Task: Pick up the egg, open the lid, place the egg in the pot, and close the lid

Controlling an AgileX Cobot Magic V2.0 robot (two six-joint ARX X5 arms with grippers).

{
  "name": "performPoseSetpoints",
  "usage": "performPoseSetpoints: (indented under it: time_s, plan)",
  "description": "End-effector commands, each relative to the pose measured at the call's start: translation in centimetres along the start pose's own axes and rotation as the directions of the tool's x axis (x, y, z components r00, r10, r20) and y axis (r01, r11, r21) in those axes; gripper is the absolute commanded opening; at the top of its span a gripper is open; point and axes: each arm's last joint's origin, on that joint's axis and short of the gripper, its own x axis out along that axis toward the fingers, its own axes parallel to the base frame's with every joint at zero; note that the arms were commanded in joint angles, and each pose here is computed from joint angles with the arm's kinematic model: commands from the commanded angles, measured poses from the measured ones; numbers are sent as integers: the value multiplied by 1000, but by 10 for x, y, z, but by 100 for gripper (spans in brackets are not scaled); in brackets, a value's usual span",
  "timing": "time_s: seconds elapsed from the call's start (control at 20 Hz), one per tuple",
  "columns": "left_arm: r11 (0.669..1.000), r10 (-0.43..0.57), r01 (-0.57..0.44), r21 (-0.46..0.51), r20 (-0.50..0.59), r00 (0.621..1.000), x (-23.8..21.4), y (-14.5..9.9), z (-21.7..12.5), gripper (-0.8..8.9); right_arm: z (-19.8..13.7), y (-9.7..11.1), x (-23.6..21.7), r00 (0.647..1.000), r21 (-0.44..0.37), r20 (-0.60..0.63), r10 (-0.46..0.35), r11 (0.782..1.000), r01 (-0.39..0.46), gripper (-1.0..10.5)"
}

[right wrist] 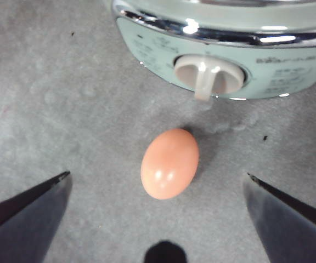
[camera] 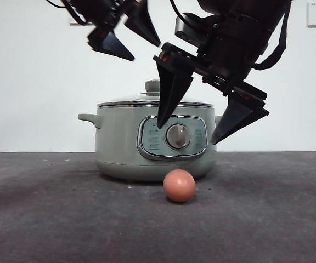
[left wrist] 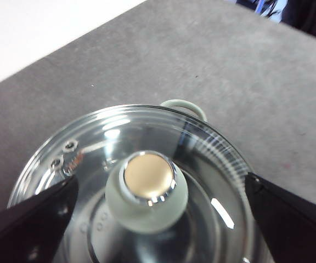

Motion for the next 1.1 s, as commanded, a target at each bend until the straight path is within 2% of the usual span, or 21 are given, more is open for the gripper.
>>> performPoseSetpoints:
  time_s: [0.05, 0.25, 0.65, 0.85, 1.1]
  plan:
    - [996, 31, -27, 83, -37, 999, 22, -3, -7, 673, 0, 0, 0, 1000, 9, 4, -2, 1000, 2, 627]
    - [995, 33, -25, 94, -84, 996, 54, 1, -23, 673, 0, 0, 0, 1000, 10, 2, -3, 1000, 3, 627]
    - [998, 38, -33, 60, -79, 996, 80, 9, -36, 652, 0, 0, 0, 1000, 10, 2, -2, 1000, 2, 627]
    - [999, 31, -29, 22, -102, 994, 88, 10, -43, 490, 0, 0, 0, 1000, 10, 2, -3, 1000, 3, 627]
    - [1000, 19, -19, 8, -114, 993, 89, 8, -44, 180, 0, 0, 0, 1000, 9, 2, -3, 1000, 3, 626]
